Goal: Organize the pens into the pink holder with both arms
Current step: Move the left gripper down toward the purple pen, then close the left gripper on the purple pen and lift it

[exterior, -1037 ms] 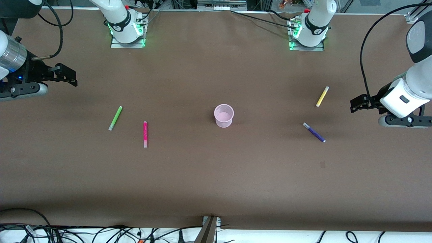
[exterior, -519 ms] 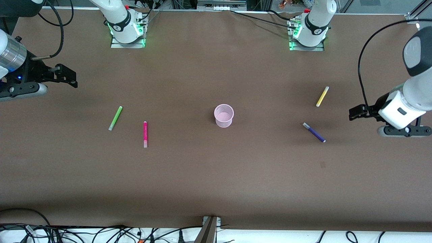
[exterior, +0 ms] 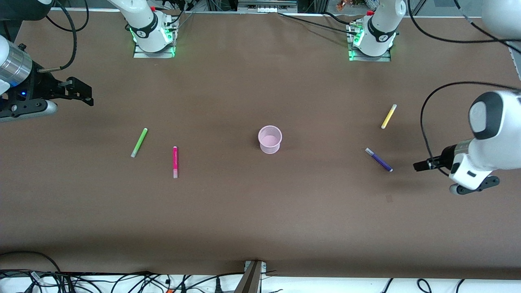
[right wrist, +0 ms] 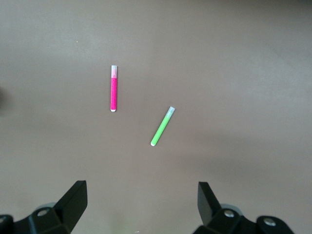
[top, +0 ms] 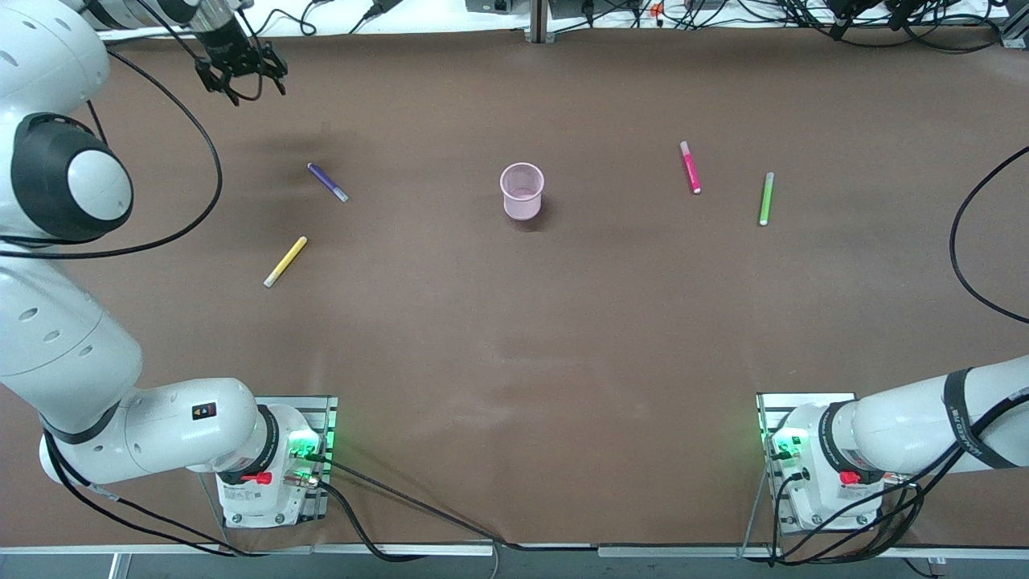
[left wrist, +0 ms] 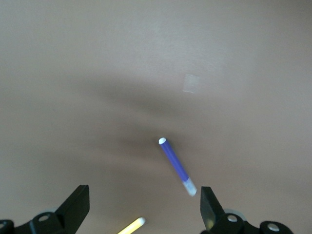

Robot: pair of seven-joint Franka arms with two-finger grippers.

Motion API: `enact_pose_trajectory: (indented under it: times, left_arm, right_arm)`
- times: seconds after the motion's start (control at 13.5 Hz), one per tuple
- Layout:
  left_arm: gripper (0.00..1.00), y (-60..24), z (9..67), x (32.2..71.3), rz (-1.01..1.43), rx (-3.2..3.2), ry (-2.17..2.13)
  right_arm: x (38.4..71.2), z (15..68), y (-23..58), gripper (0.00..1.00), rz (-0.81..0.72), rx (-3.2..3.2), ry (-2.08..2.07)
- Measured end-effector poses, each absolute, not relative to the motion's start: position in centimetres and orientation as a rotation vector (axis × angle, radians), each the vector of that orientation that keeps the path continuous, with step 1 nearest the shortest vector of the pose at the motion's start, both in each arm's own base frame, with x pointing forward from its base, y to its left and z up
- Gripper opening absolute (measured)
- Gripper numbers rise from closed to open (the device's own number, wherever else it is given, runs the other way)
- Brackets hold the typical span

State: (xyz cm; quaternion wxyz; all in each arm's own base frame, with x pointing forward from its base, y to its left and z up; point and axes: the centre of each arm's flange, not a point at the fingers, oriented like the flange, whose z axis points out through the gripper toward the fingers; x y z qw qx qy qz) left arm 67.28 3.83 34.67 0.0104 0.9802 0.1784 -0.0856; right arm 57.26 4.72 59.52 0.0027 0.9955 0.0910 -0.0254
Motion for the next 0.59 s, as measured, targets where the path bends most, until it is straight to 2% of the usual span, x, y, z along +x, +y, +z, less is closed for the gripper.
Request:
enact_pose_trajectory:
  times: [0.3, 0.59]
  left_arm:
    - [1.0, 2.9, 27.9, 67.8, -0.322, 2.979, 0.903]
    - [1.0, 1.9, 22.3, 66.6, -0.285, 2.919, 1.069]
  right_arm:
    - [57.3, 59.5, 4.7, 1.0, -0.079, 3.122, 0.285]
    - [57.3, 59.5, 4.7, 1.0, -0.079, 3.122, 0.285]
